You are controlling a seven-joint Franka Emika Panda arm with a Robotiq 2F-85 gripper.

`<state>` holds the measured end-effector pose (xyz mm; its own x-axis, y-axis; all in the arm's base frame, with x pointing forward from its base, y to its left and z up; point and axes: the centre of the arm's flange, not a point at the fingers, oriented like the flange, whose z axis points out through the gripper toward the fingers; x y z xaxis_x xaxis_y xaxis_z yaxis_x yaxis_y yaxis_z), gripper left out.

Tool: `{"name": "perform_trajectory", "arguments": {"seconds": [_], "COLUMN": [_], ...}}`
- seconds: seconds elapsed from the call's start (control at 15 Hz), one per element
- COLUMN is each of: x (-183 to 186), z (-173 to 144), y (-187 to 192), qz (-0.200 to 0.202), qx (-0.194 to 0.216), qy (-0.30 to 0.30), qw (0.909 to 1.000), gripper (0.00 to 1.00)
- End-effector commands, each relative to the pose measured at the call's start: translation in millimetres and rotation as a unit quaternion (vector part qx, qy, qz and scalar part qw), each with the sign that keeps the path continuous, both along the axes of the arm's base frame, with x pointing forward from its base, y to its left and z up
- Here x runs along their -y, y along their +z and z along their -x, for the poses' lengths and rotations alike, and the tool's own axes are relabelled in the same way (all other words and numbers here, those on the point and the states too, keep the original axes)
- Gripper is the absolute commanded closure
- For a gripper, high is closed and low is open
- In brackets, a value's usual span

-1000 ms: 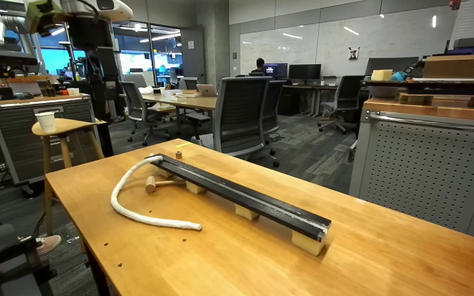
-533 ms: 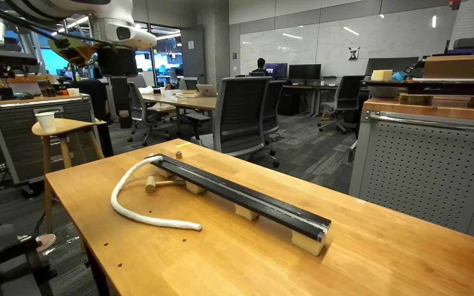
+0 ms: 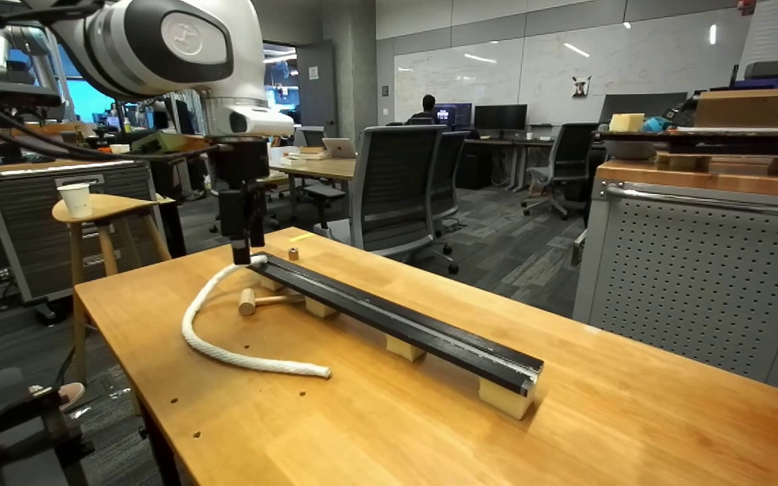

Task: Set the rope along the middle of the black object

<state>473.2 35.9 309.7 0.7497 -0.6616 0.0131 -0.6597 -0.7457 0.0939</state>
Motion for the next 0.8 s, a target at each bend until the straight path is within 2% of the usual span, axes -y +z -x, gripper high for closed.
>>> {"name": "perform_trajectory", "arguments": {"seconds": [0.0,0.4,0.73], "x": [10,42,62], "z": [-9,-15,-15], "y": [-17,-60,-99], "qz": [0.002,0.011,0.019], "qx": [0.015,0.024,0.009], "qy": [-0.058,-0.139,-0.16], "qw": [0.9982,0.9899,0.9869], "gripper": [0.0,0.0,0.0]}}
